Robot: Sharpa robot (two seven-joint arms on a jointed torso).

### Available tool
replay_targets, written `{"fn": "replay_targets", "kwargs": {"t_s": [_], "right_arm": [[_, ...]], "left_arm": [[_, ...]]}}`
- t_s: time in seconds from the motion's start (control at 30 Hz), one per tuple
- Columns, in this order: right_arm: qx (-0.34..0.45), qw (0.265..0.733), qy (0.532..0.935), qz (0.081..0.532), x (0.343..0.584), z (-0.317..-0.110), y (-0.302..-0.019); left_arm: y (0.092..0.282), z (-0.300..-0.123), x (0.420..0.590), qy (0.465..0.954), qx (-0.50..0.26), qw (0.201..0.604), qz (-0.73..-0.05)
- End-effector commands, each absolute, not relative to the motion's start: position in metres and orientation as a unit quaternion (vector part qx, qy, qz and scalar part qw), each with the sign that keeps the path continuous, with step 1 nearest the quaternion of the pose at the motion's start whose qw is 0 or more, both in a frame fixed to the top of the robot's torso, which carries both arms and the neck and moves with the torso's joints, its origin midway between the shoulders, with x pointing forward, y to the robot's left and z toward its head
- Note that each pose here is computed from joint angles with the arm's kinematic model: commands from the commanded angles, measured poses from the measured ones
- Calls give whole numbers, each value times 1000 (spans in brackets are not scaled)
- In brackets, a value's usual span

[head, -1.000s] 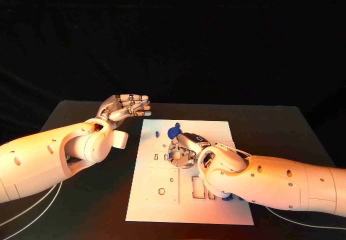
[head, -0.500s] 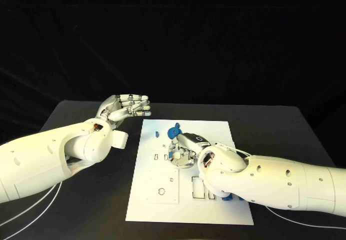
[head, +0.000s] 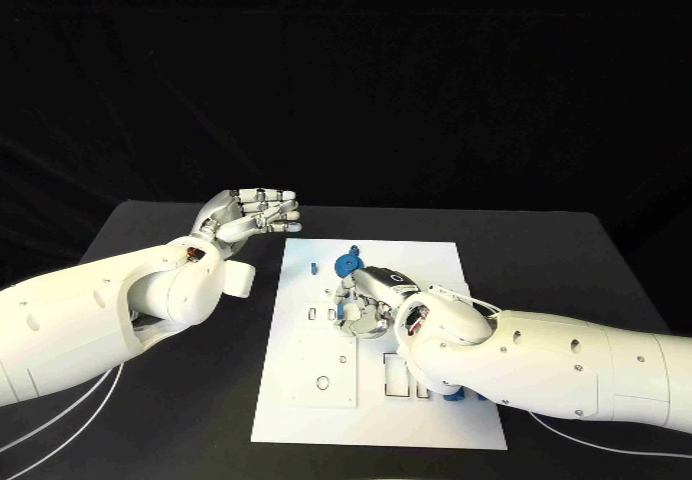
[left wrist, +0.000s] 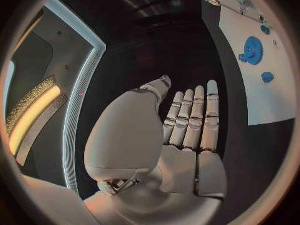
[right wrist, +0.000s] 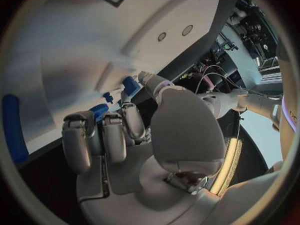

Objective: Assemble the parts on the task board

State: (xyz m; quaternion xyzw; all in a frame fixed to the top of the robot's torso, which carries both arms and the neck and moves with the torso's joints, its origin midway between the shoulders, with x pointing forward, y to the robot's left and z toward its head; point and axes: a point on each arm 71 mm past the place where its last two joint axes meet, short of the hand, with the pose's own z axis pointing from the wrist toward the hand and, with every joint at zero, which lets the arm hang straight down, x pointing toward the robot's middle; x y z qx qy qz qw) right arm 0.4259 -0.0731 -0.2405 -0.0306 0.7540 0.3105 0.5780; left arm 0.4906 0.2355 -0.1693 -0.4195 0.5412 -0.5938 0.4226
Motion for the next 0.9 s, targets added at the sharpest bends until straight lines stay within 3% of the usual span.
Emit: {"fn": "replay_targets", "kwargs": {"t_s": [0.03,0.37,0.67,0.9], "right_arm": [[-39,586,742,323,424,-238,-71],[-30,608,716,342,419,-226,-80],[44,618,671,406,440,-181,-132],[126,625,662,394,458,-155,-192]], "left_arm": [[234,-168,491,542,-415,417,-600],[233,-172,492,564,-408,413,-588],[220,-187,489,713,-327,386,-485],[205,-186,491,794,-252,370,-410]]}}
